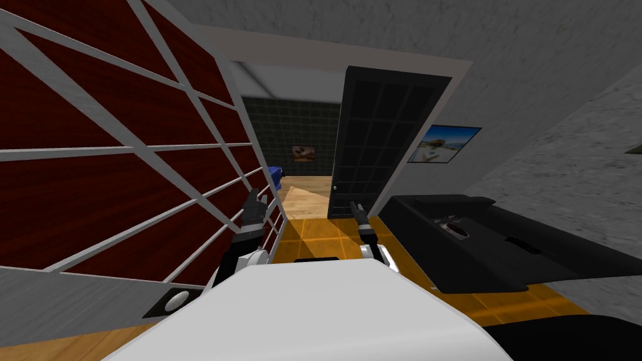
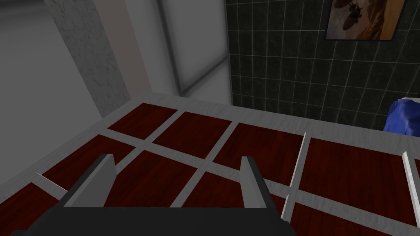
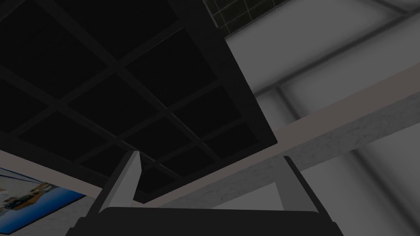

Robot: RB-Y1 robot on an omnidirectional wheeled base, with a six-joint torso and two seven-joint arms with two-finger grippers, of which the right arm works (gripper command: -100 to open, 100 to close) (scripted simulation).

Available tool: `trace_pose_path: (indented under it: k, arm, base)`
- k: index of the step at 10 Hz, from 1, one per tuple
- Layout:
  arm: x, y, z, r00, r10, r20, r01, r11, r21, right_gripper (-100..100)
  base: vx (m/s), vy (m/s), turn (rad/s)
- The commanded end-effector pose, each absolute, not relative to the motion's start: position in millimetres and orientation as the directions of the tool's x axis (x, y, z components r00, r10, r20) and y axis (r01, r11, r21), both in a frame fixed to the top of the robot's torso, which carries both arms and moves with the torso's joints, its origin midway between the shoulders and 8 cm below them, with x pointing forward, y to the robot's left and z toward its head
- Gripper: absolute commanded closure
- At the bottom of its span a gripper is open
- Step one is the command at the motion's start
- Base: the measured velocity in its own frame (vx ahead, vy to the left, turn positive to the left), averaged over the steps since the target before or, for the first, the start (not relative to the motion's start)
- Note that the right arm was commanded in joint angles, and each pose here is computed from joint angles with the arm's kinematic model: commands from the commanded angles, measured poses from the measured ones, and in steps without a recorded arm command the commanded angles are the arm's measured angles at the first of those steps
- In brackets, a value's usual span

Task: Pull the door open

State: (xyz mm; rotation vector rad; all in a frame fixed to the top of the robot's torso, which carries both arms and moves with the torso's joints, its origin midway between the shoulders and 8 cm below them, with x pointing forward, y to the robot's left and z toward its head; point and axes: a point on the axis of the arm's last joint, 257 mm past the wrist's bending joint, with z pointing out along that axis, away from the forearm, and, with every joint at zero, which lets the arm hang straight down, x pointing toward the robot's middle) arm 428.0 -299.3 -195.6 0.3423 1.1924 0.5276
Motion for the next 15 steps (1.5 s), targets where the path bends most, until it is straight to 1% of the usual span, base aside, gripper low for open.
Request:
trace_pose_path:
  k: [1,15]
  arm:
    - [429.2,-301.5,-209.0,0.262,0.52,-0.813,-0.187,0.854,0.486,-100]
    - [432.2,-319.0,-310.1,0.145,0.237,-0.96,-0.08,0.97,0.228,-100]
  base:
    - [0.105,0.005,-0.021]
    - [0.097,0.022,-0.02]
